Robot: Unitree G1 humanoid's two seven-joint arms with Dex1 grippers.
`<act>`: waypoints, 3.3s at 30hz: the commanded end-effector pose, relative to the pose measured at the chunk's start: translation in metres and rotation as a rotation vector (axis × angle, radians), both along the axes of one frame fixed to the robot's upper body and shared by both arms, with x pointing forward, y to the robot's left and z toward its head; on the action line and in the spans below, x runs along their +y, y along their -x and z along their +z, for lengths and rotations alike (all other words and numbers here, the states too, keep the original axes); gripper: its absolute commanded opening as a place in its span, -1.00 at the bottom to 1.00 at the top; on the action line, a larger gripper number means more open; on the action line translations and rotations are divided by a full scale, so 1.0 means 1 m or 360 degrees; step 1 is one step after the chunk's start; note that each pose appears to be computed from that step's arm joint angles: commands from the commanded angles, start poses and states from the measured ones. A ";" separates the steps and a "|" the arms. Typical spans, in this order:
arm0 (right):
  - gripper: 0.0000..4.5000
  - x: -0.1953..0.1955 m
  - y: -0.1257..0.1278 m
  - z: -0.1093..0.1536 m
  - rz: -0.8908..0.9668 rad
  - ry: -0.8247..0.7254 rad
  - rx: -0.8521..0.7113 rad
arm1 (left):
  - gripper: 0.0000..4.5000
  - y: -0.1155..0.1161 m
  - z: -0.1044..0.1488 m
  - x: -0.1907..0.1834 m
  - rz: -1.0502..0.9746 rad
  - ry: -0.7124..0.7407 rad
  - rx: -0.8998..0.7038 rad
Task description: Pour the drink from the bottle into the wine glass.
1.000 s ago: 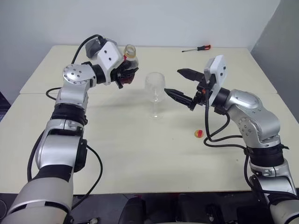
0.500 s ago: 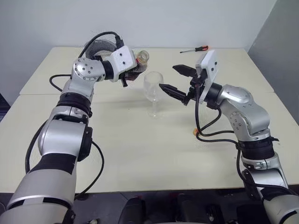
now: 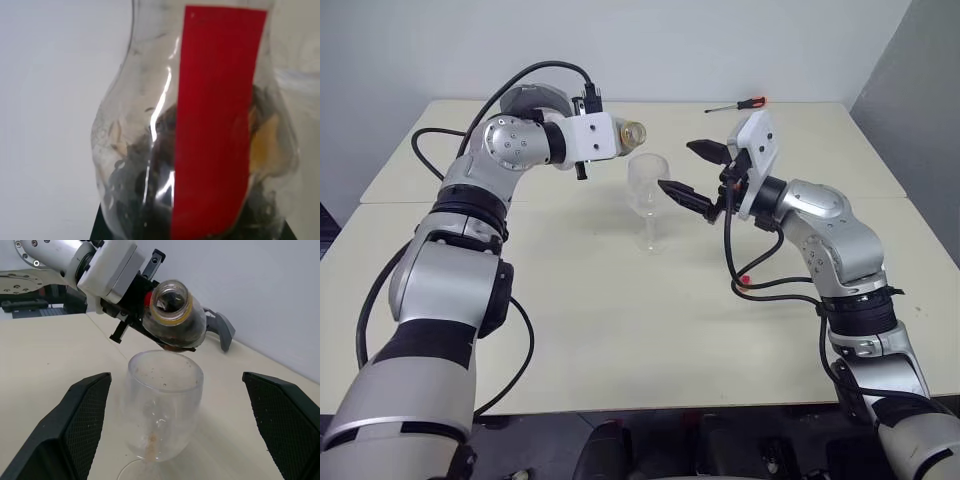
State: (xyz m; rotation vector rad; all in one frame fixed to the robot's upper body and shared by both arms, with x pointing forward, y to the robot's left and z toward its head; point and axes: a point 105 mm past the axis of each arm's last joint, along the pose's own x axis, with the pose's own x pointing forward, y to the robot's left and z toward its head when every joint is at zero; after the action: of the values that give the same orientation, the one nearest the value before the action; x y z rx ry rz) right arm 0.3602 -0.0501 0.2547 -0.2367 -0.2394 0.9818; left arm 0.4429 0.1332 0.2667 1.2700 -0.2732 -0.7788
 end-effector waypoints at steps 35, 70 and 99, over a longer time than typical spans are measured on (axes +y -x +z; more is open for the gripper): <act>1.00 0.005 0.007 0.015 0.0060 -0.0045 -0.0082 | -0.53 0.000 0.043 -0.007 0.0003 -0.0363 -0.0445; 1.00 0.008 0.004 0.016 0.0080 -0.0040 -0.0087 | -0.53 0.000 0.059 -0.005 0.0030 -0.0507 -0.0614; 1.00 0.010 0.004 0.016 0.0135 -0.0042 -0.0060 | -0.53 0.000 0.065 0.000 0.0057 -0.0572 -0.0671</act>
State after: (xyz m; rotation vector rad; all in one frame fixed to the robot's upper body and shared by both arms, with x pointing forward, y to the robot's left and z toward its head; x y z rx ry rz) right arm 0.3645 -0.0435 0.2529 -0.2145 -0.2315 1.0350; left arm 0.4477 0.1349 0.3048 1.7692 -0.3884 -0.5973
